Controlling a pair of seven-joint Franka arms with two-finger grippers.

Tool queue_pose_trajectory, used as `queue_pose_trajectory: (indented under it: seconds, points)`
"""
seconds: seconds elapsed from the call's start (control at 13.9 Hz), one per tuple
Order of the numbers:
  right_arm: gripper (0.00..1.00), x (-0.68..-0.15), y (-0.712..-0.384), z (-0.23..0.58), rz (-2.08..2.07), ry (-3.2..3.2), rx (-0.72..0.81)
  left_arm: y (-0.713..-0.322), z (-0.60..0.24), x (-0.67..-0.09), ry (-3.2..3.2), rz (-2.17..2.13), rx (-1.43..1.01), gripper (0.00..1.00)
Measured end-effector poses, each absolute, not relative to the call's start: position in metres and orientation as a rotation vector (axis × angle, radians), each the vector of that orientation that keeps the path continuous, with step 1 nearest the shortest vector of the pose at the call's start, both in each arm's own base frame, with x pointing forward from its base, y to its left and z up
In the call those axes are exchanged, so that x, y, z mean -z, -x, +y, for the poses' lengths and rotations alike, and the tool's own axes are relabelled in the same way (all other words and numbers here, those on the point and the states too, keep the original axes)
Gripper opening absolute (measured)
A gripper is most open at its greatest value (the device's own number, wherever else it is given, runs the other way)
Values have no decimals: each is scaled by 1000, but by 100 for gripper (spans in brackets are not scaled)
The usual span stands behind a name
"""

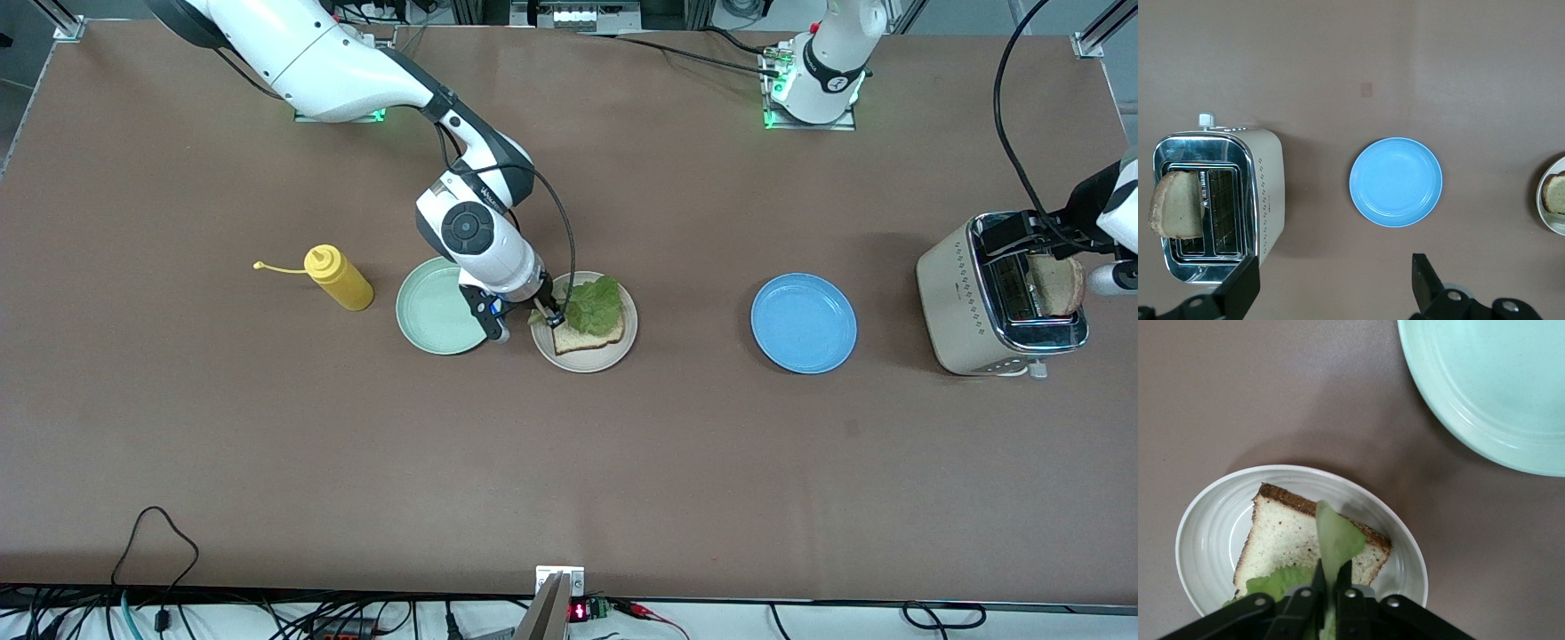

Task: Make sandwich in beige plate with both arms
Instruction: 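Release the lettuce onto the bread and raise the right gripper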

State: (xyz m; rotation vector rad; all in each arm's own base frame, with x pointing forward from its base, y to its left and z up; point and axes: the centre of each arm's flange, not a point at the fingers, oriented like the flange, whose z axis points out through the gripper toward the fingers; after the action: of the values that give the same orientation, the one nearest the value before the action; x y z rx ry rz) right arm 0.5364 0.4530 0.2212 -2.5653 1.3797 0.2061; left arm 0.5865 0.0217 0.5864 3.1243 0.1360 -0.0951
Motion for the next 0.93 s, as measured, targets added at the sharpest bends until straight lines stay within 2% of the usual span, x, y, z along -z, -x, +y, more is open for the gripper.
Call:
queue_pose_trajectory:
  seconds: [0.36,0.65,0.93]
  points:
    - [61,-225,-546,447,1379,2558,-182,-587,22,-586,-3124,136,95,100]
    - [100,-287,-571,425,1329,2571,-95,-587,22,-587,-3124,136,93,100]
    - [100,-383,-581,377,1150,2740,4,-587,19,-587,-3124,130,93,100]
